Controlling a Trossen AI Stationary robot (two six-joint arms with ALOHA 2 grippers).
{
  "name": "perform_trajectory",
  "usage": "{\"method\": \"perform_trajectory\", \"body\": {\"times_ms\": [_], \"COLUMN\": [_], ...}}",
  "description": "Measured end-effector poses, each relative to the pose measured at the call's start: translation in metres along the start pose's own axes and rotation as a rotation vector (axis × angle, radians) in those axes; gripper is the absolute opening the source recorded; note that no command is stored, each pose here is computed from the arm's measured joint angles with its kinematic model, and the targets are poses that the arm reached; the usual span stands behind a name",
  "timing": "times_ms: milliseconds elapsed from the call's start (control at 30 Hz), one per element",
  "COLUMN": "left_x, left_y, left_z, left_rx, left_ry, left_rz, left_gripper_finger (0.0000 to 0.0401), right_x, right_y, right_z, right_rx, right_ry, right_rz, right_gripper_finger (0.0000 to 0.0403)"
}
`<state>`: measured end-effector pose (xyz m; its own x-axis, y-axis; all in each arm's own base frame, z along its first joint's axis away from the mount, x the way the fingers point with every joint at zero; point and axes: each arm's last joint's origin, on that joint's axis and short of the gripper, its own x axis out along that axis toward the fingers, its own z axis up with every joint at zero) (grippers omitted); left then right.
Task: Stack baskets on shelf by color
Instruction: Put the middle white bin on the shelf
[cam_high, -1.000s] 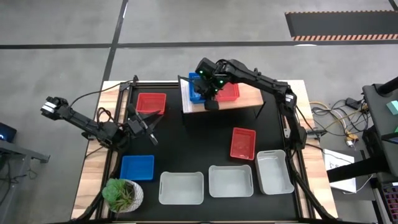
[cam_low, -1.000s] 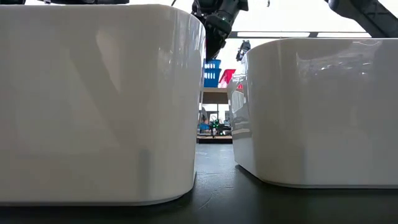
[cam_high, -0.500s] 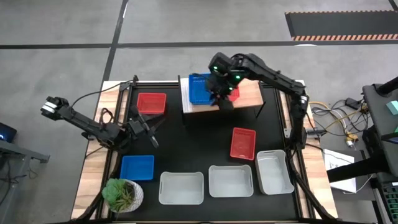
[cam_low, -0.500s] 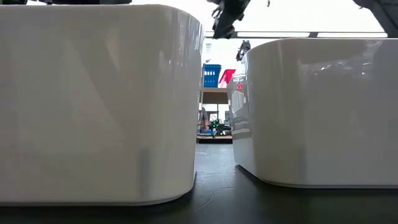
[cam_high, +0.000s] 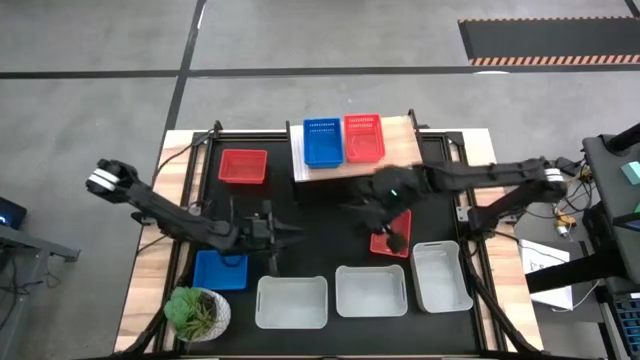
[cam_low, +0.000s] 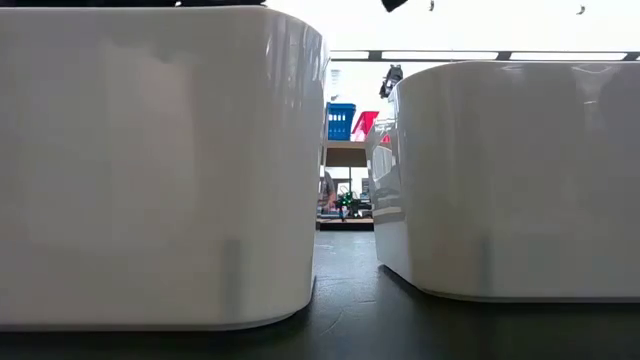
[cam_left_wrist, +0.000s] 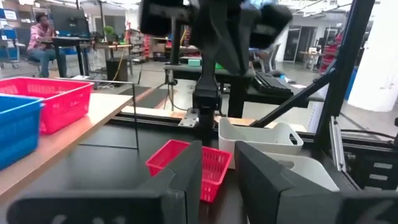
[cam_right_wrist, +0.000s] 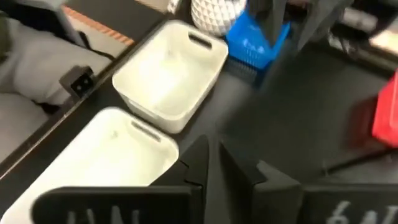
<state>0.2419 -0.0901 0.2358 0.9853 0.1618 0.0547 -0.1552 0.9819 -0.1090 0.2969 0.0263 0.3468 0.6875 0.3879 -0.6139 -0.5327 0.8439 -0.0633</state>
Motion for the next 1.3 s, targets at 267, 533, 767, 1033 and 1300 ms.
{"method": "perform_trajectory", "body": {"times_ms": [267, 533, 767, 1033, 1300], "left_x": [0.019, 0.016, 0.005, -0.016, -0.011], "left_y": [-0.012, -0.007, -0.002, -0.012, -0.018], "left_z": [0.001, -0.018, -0.013, 0.004, -0.001], "left_rx": [-0.069, -0.2, -0.348, -0.577, -0.431], "left_ry": [0.038, 0.287, 0.727, 1.345, 1.428], "left_rz": [0.006, 0.086, 0.335, 0.67, 0.607], "left_gripper_finger": [0.0079, 0.0079, 0.0079, 0.0079, 0.0079], "right_x": [0.008, 0.012, 0.017, 0.021, 0.022], "right_y": [0.058, 0.082, 0.083, 0.082, 0.08], "right_z": [-0.038, -0.083, -0.096, -0.092, -0.094], "right_rx": [0.075, 0.207, 0.282, 0.264, 0.276], "right_ry": [0.0, 0.016, 0.058, 0.087, 0.103], "right_rz": [-0.047, -0.205, -0.261, -0.257, -0.342], "right_gripper_finger": [0.0009, 0.0009, 0.0009, 0.0009, 0.0009]}}
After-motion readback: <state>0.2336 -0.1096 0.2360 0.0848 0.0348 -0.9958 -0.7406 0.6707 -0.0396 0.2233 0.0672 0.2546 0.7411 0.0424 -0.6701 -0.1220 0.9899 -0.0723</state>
